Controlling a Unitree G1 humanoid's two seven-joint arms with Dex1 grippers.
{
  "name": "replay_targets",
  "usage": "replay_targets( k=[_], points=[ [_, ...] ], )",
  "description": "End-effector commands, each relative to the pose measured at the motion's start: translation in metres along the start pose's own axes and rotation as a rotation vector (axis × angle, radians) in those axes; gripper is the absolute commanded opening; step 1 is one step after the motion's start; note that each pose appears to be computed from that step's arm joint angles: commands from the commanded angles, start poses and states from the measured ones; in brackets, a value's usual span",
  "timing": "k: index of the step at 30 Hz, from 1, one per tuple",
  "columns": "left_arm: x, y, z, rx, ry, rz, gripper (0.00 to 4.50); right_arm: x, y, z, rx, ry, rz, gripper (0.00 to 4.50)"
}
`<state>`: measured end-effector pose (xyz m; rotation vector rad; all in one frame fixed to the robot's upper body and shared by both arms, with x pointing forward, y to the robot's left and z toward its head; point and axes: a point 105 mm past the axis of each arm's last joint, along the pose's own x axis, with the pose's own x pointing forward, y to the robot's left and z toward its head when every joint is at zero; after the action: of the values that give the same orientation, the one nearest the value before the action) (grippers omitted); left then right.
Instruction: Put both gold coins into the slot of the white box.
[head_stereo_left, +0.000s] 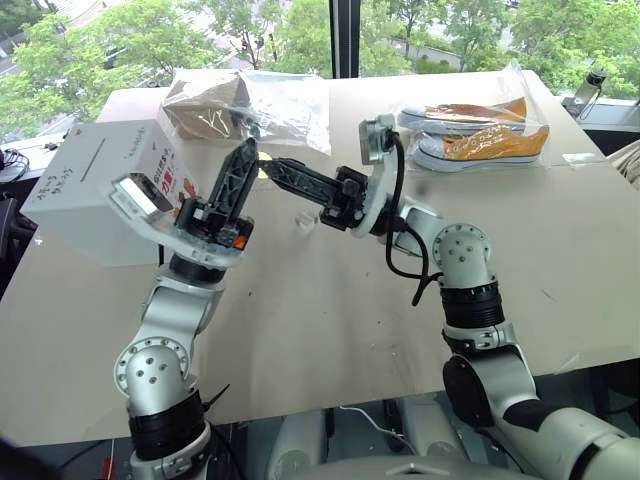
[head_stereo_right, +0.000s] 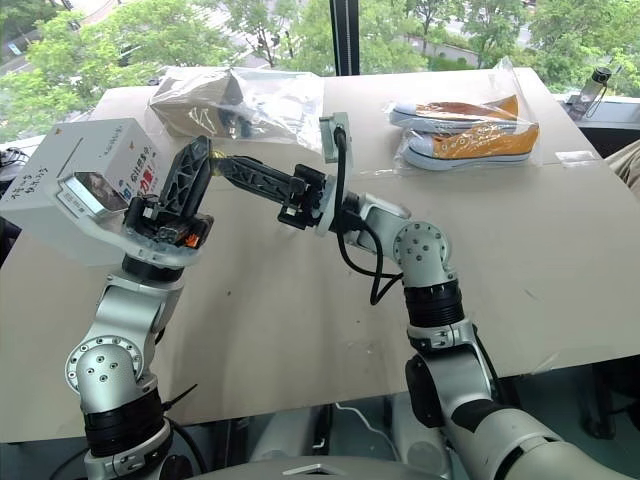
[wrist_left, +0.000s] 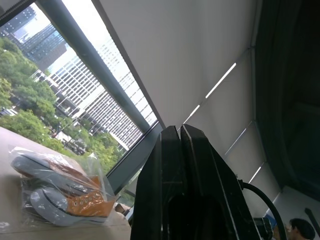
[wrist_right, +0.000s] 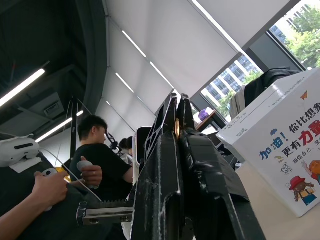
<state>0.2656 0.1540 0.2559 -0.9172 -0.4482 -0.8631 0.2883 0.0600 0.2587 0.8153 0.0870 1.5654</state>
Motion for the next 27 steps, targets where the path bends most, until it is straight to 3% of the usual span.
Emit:
replay_targets(
  k=[1, 5, 6, 8, 11, 15, 20, 24, 27],
  points=[
    [0.0, 0.0, -0.01, -0.017, 0.057, -0.01, 0.03, 0.016, 0.023, -0.004, 0.003, -0.017, 0.113, 0.0],
    [-0.003, 0.005, -0.012, -0.022, 0.063, 0.01, 0.03, 0.015, 0.02, -0.001, -0.014, -0.037, 0.103, 0.0],
    [-0.003, 0.006, -0.01, -0.019, 0.057, 0.014, 0.0, 0.015, 0.02, -0.001, -0.013, -0.037, 0.108, 0.64],
    [-0.002, 0.009, 0.002, 0.002, 0.015, 0.024, 0.0, 0.012, 0.02, -0.001, -0.012, -0.035, 0.104, 1.36],
    [0.001, 0.011, 0.019, 0.067, -0.01, 0.044, 0.0, 0.007, 0.014, -0.001, -0.014, -0.033, 0.063, 2.9],
    [0.023, 0.002, 0.054, 0.344, 0.068, 0.109, 0.0, -0.005, -0.005, -0.003, -0.273, 0.055, -0.07, 2.9],
    [0.033, 0.014, 0.111, 0.756, 0.119, 0.34, 0.0, -0.011, -0.001, 0.015, -0.615, 0.053, -0.024, 2.9],
    [0.025, 0.034, 0.148, 1.032, 0.199, 0.61, 0.0, -0.013, 0.001, 0.029, -0.751, 0.039, -0.015, 2.9],
    [0.009, 0.047, 0.165, 1.146, 0.264, 0.785, 0.0, -0.012, 0.002, 0.035, -0.819, 0.027, -0.011, 2.9]
  ],
)
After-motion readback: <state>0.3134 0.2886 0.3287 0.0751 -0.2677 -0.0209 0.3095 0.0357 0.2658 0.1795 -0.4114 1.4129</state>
